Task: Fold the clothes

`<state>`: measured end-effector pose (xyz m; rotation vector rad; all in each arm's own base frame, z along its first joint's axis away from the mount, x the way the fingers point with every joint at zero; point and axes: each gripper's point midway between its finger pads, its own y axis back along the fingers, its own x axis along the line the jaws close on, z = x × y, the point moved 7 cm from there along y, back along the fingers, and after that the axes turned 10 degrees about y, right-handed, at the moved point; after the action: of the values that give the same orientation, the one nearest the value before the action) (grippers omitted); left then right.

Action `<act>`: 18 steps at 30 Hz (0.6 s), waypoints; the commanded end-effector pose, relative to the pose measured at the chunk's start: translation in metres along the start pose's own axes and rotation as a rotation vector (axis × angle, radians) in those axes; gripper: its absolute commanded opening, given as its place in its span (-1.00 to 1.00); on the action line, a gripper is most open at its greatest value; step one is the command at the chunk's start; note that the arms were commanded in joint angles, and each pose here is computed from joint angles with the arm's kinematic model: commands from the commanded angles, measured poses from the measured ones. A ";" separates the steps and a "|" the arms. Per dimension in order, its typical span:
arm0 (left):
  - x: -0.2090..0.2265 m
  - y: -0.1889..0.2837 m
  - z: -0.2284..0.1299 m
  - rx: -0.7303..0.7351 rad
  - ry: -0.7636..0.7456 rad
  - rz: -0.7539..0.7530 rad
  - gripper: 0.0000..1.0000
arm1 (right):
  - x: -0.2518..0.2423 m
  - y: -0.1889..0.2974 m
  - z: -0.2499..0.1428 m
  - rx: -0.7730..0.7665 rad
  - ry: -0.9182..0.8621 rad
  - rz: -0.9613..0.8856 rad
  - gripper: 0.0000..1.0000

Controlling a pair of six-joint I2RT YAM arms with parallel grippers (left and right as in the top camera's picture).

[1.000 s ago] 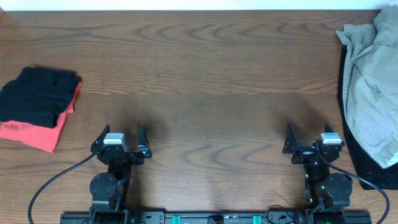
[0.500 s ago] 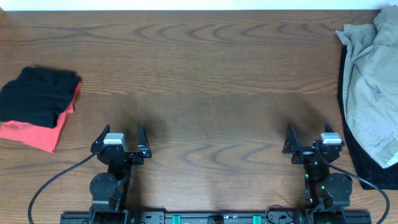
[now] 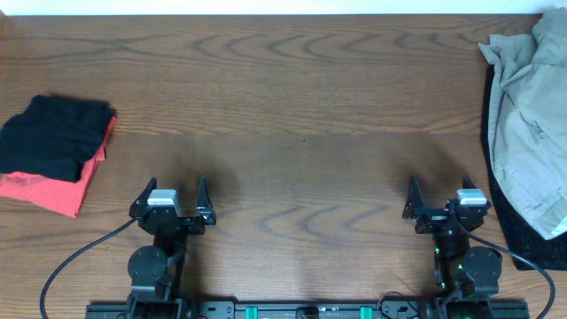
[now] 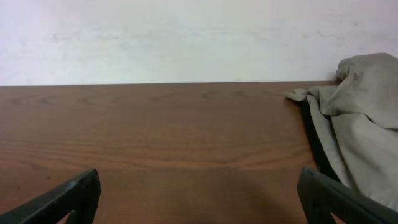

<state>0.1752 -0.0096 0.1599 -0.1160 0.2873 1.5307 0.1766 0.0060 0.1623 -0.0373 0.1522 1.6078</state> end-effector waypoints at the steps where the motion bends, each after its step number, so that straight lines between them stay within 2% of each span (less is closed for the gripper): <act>1: 0.004 -0.001 -0.012 0.046 -0.004 0.023 0.96 | 0.000 0.000 -0.001 0.003 -0.021 0.000 0.99; 7: 0.004 -0.001 -0.012 0.046 -0.003 0.023 0.96 | 0.000 0.000 -0.001 0.003 -0.061 -0.001 0.99; 13: 0.004 -0.001 -0.012 0.046 0.068 0.024 0.96 | 0.000 0.000 -0.001 0.008 -0.060 0.007 0.99; 18: -0.004 0.000 -0.005 0.070 0.070 -0.028 0.95 | -0.002 0.001 0.004 0.052 -0.060 -0.004 0.98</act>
<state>0.1750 -0.0118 0.1592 -0.1377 0.3458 1.5109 0.1768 0.0061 0.1584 0.0289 0.1493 1.6086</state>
